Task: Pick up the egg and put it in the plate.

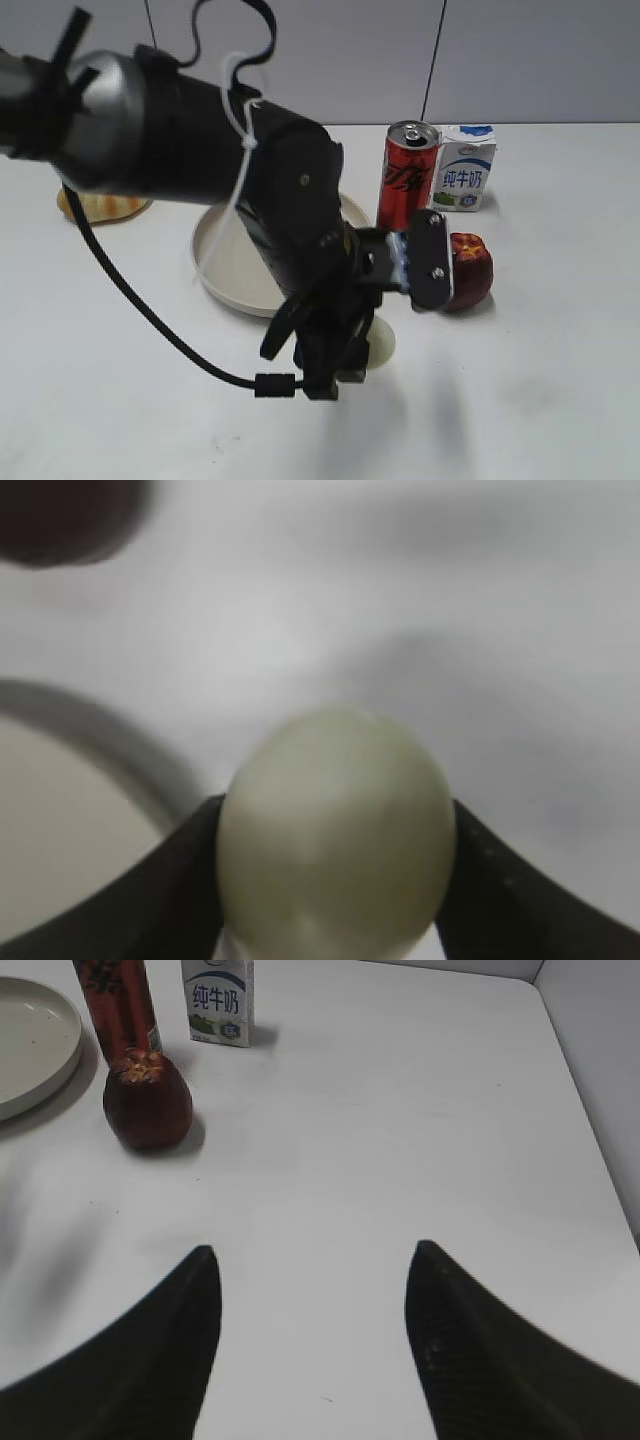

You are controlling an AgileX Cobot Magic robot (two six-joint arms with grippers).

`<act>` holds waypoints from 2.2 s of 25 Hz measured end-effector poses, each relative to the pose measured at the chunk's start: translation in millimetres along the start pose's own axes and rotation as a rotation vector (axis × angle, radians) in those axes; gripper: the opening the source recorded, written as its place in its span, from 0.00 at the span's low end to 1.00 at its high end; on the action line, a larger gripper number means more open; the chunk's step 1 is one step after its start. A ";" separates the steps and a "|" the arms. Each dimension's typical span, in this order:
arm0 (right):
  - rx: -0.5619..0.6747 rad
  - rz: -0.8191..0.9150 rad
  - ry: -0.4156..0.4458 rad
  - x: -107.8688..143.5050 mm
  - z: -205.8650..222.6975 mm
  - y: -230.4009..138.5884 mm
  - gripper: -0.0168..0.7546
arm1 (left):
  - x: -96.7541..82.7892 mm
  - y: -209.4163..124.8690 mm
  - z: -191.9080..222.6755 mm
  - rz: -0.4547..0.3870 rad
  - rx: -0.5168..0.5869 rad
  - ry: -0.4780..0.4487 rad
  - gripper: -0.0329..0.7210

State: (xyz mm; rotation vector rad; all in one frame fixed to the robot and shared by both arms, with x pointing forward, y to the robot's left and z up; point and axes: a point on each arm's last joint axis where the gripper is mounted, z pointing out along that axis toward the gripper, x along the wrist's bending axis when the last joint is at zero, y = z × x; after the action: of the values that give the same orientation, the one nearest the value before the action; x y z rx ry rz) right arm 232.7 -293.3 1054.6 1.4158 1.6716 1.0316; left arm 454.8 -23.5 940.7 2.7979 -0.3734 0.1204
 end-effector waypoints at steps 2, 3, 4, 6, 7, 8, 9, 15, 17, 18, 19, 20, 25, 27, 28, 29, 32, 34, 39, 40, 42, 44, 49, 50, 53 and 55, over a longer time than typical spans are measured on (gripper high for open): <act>0.000 0.000 0.000 0.0 0.0 0.0 0.60 | 14.1 -12.3 -12.1 -0.092 -0.004 0.053 0.61; 0.000 0.000 0.000 0.0 0.0 0.0 0.60 | 22.9 -20.7 -17.2 -0.154 -0.011 0.082 0.61; 0.000 0.000 0.000 0.0 0.0 0.0 0.60 | 30.7 -28.6 -20.9 -0.220 -0.018 0.107 0.61; 0.000 0.000 0.000 0.0 0.0 0.0 0.60 | 49.4 -48.7 -27.3 -0.367 -0.045 0.167 0.61; 0.000 0.000 0.000 0.0 0.0 0.0 0.60 | 56.7 -56.1 -29.8 -0.443 -0.071 0.189 0.61; 0.000 0.000 0.000 0.0 0.0 0.0 0.60 | 64.1 -64.4 -32.3 -0.516 -0.100 0.207 0.61; 0.000 0.000 0.000 0.0 0.0 0.0 0.60 | 71.4 -71.9 -34.8 -0.589 -0.136 0.229 0.61; 0.000 0.000 0.000 0.0 0.0 0.0 0.60 | 102.5 -99.1 -32.0 -0.854 -0.294 0.367 0.61; 0.000 0.000 0.000 0.0 0.0 0.0 0.60 | 105.5 -102.5 -25.8 -0.865 -0.294 0.385 0.61; 0.000 0.000 0.000 0.0 0.0 0.0 0.60 | 105.7 -103.8 -22.0 -0.870 -0.288 0.380 0.61; 0.000 0.000 0.000 0.0 0.0 0.0 0.60 | 105.4 -105.3 -16.3 -0.874 -0.277 0.370 0.61; 0.000 0.000 0.000 0.0 0.0 0.0 0.60 | 104.8 -106.9 -10.2 -0.879 -0.265 0.356 0.61; 0.000 0.000 0.000 0.0 0.0 0.0 0.60 | 101.5 -110.3 3.0 -0.888 -0.231 0.308 0.81; 0.000 0.000 0.000 0.0 0.0 0.0 0.60 | 101.0 -109.7 1.8 -0.890 -0.233 0.303 0.90; 0.000 0.000 0.000 0.0 0.0 0.0 0.60 | 100.8 -109.0 -0.1 -0.889 -0.235 0.301 0.91; 0.000 0.000 0.000 0.0 0.0 0.0 0.60 | 100.3 -108.3 -2.1 -0.888 -0.237 0.297 0.91; 0.000 0.000 0.000 0.0 0.0 0.0 0.60 | 99.4 -102.6 -21.5 -0.876 -0.265 0.309 0.89; 0.000 0.000 0.000 0.0 0.0 0.0 0.60 | 98.7 -99.3 -44.4 -0.867 -0.298 0.329 0.87; 0.000 0.000 0.000 0.0 0.0 0.0 0.60 | 91.5 -117.0 -100.0 -0.962 -0.329 0.292 0.80; 0.000 0.000 0.000 0.0 0.0 0.0 0.60 | 90.2 -125.5 -108.4 -1.018 -0.327 0.275 0.79; 0.000 0.000 0.000 0.0 0.0 0.0 0.60 | 87.6 -153.0 -122.4 -1.155 -0.296 0.232 0.79; 0.000 0.000 0.000 0.0 0.0 0.0 0.60 | 83.7 -181.2 -131.8 -1.272 -0.243 0.194 0.78; 0.000 0.000 0.000 0.0 0.0 0.0 0.60 | 60.3 -242.1 -143.8 -1.451 0.071 0.112 0.78; 0.000 0.000 0.000 0.0 0.0 0.0 0.60 | 54.6 -249.9 -146.1 -1.474 0.146 0.100 0.78; 0.000 0.000 0.000 0.0 0.0 0.0 0.60 | 44.4 -269.7 -156.6 -1.549 0.245 0.098 0.78; 0.000 0.000 0.000 0.0 0.0 0.0 0.60 | 39.0 -277.0 -166.0 -1.599 0.224 0.110 0.78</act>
State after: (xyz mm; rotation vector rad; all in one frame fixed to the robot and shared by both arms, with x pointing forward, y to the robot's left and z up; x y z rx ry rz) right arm 232.7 -293.3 1054.6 1.4158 1.6716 1.0316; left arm 559.9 273.9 1020.4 2.3853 1.8948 -0.0680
